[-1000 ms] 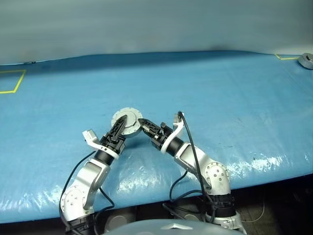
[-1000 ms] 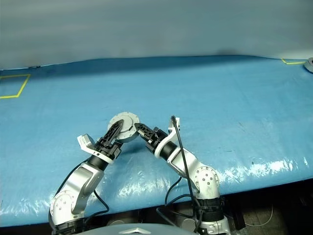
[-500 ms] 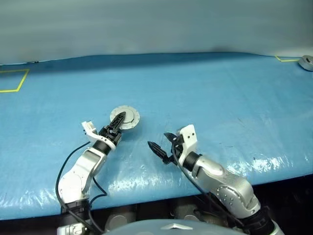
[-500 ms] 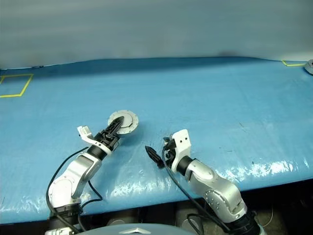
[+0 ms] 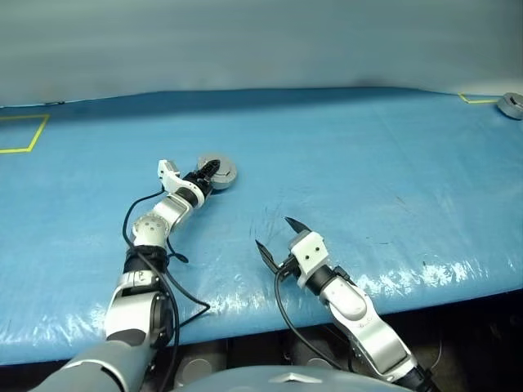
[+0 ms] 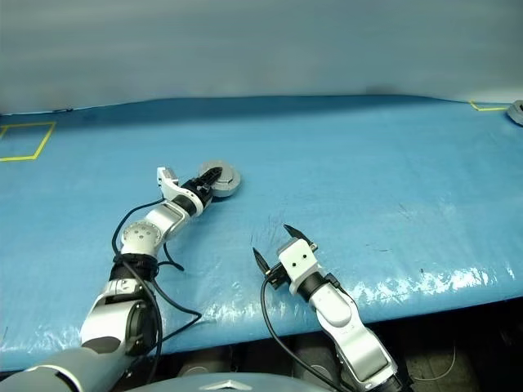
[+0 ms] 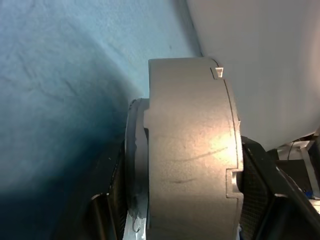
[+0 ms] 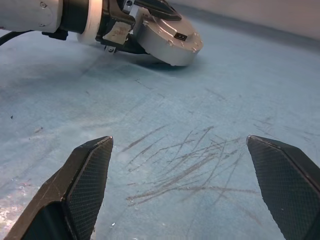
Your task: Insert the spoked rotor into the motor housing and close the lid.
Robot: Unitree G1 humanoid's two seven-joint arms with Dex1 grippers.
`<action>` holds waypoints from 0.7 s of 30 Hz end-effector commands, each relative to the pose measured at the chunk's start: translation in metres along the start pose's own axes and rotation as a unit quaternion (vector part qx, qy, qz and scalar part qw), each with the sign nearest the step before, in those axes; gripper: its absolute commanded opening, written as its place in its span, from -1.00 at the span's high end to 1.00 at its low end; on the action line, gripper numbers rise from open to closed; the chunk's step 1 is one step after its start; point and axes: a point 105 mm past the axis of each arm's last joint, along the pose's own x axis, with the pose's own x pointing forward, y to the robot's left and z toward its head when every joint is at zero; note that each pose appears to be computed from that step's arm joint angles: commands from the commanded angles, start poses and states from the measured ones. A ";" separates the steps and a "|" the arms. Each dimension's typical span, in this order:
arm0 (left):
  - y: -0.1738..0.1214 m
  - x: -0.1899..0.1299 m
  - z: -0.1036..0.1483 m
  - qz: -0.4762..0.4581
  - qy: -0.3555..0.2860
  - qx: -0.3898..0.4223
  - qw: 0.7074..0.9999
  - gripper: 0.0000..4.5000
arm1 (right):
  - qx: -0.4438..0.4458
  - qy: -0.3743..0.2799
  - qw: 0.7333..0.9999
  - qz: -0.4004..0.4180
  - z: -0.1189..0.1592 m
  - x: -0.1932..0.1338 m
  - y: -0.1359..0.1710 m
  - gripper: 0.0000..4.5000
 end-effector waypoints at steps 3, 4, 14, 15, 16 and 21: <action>-0.009 0.013 0.011 -0.005 -0.016 0.016 1.000 -0.05 | -0.008 -0.011 1.000 -0.002 0.005 0.001 0.000 -1.00; -0.005 0.013 0.007 0.003 -0.007 0.021 1.000 -0.05 | -0.005 -0.009 1.000 -0.002 0.004 0.002 0.001 -1.00; 0.052 -0.036 -0.002 0.078 0.063 0.084 0.991 -0.97 | 0.027 0.000 1.000 0.011 0.006 0.002 0.007 -1.00; 0.058 -0.047 -0.004 0.086 0.077 0.103 0.988 -0.97 | 0.028 0.002 0.999 0.016 0.006 0.001 0.008 -1.00; 0.065 -0.060 -0.007 0.094 0.094 0.121 0.984 -0.97 | 0.029 0.005 0.999 0.022 0.005 0.001 0.009 -1.00; 0.080 -0.111 -0.020 0.120 0.151 0.223 0.955 -0.97 | 0.028 0.012 0.999 0.042 0.004 0.001 0.012 -1.00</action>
